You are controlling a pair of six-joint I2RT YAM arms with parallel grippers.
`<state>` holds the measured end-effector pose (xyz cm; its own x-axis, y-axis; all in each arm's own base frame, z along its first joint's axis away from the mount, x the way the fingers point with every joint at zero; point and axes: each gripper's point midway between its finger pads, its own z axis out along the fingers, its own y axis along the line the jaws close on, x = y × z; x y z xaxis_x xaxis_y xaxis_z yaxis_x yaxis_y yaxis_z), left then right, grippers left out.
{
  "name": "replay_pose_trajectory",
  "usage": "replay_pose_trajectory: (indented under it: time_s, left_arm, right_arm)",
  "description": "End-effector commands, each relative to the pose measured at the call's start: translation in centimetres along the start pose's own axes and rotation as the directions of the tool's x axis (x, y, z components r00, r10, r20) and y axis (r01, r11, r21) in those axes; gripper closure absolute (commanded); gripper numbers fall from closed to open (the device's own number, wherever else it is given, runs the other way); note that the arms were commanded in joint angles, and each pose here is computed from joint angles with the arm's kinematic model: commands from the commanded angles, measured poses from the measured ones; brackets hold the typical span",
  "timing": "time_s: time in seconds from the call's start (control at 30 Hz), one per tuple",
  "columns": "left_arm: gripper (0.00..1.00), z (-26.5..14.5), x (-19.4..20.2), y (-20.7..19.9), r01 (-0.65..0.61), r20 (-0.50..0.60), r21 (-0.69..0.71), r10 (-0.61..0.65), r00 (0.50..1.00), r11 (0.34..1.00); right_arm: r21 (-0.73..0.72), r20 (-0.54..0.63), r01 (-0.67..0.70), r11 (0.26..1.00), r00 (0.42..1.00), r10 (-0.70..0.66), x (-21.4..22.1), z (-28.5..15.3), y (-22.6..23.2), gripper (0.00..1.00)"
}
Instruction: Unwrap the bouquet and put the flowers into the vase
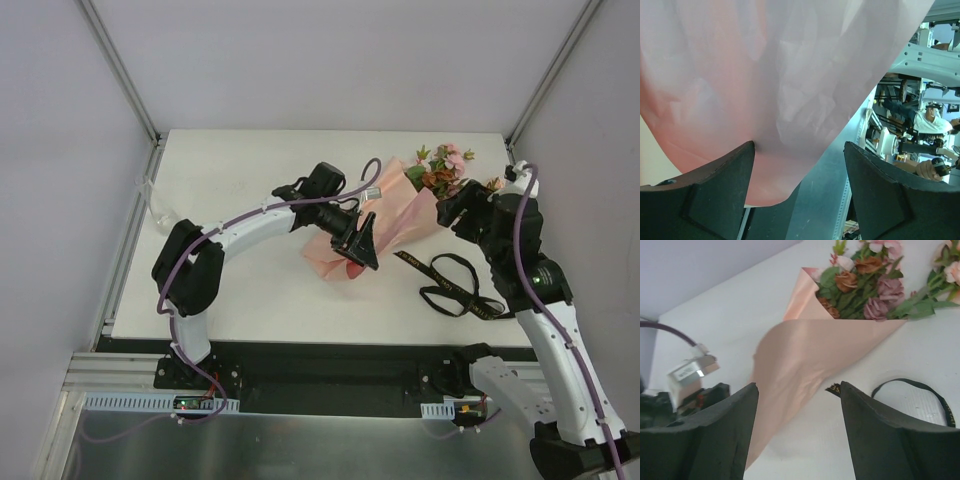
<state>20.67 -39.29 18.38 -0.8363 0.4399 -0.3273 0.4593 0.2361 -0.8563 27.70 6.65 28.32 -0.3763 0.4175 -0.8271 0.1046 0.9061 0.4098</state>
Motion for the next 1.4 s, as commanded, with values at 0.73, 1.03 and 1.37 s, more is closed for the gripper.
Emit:
replay_pose_trajectory:
  time_s: [0.73,1.03,1.37]
  left_arm:
    - [0.35,4.5,2.9,1.6,-0.025,-0.119,-0.112,0.011,0.993,0.993]
    - [0.36,0.3,0.2,0.6,-0.085,-0.002,-0.179,0.086,0.996,0.98]
    - [0.34,-6.9,-4.0,4.5,0.003,0.199,-0.324,0.065,0.978,0.946]
  right_arm:
    - [-0.075,-0.17,-0.039,0.996,0.985,0.026,6.8,-1.6,1.8,0.42]
    - [0.061,-0.308,-0.026,0.998,0.951,0.044,14.3,2.2,-1.6,0.53]
    - [0.076,-0.408,0.053,0.996,0.913,-0.018,20.6,7.9,-1.0,0.61]
